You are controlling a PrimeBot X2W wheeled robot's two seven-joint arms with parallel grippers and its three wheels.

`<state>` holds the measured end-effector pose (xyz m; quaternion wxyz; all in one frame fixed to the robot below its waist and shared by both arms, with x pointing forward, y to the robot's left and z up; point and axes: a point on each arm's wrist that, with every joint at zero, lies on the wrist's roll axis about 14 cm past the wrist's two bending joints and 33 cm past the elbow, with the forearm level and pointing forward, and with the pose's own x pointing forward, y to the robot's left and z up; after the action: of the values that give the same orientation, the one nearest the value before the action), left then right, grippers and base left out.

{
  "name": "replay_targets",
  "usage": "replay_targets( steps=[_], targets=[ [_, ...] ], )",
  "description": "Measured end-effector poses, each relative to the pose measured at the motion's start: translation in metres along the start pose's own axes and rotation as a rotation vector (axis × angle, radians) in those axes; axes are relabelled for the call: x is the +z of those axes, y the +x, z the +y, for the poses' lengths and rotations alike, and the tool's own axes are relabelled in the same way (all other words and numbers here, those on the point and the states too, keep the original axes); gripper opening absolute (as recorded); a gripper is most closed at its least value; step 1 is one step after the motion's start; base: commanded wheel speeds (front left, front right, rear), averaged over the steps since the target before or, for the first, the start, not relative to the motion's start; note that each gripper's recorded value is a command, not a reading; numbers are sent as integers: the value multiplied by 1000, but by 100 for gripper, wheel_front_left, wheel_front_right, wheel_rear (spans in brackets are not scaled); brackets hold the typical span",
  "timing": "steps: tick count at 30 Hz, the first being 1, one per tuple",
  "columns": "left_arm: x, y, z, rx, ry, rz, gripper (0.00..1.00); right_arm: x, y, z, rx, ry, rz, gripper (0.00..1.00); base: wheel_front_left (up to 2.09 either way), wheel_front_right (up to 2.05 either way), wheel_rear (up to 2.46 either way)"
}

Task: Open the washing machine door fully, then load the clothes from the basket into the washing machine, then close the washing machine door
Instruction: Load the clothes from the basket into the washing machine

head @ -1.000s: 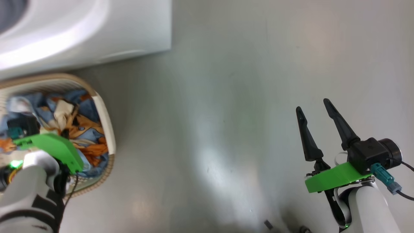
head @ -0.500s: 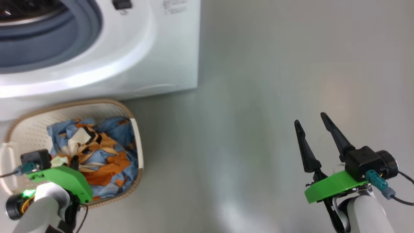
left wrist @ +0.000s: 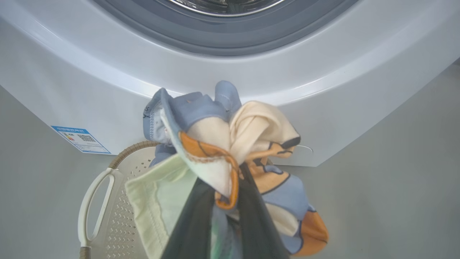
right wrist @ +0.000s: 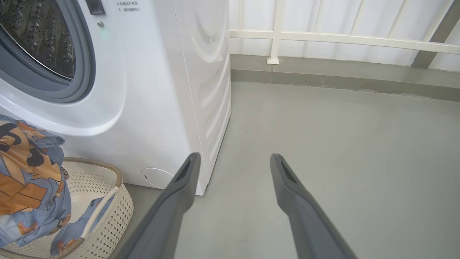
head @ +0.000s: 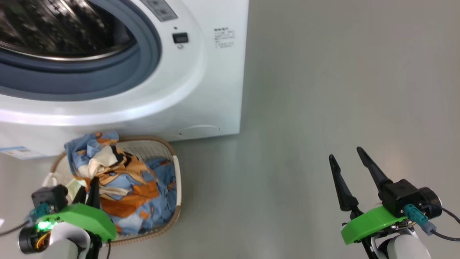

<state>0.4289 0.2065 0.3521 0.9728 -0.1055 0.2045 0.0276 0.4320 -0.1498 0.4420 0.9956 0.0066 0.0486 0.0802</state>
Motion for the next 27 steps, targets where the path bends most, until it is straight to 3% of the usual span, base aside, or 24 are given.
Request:
replay_targets(
  steps=[13, 27],
  targets=[
    [41, -64, 8, 39, -32, -203, 0, 27, -23, 13, 27, -5, -61, 100, 0, 0, 0],
    [52, -111, 16, 65, -63, -300, 0, 49, -42, 25, 49, 2, -121, 100, 0, 0, 0]
  ],
)
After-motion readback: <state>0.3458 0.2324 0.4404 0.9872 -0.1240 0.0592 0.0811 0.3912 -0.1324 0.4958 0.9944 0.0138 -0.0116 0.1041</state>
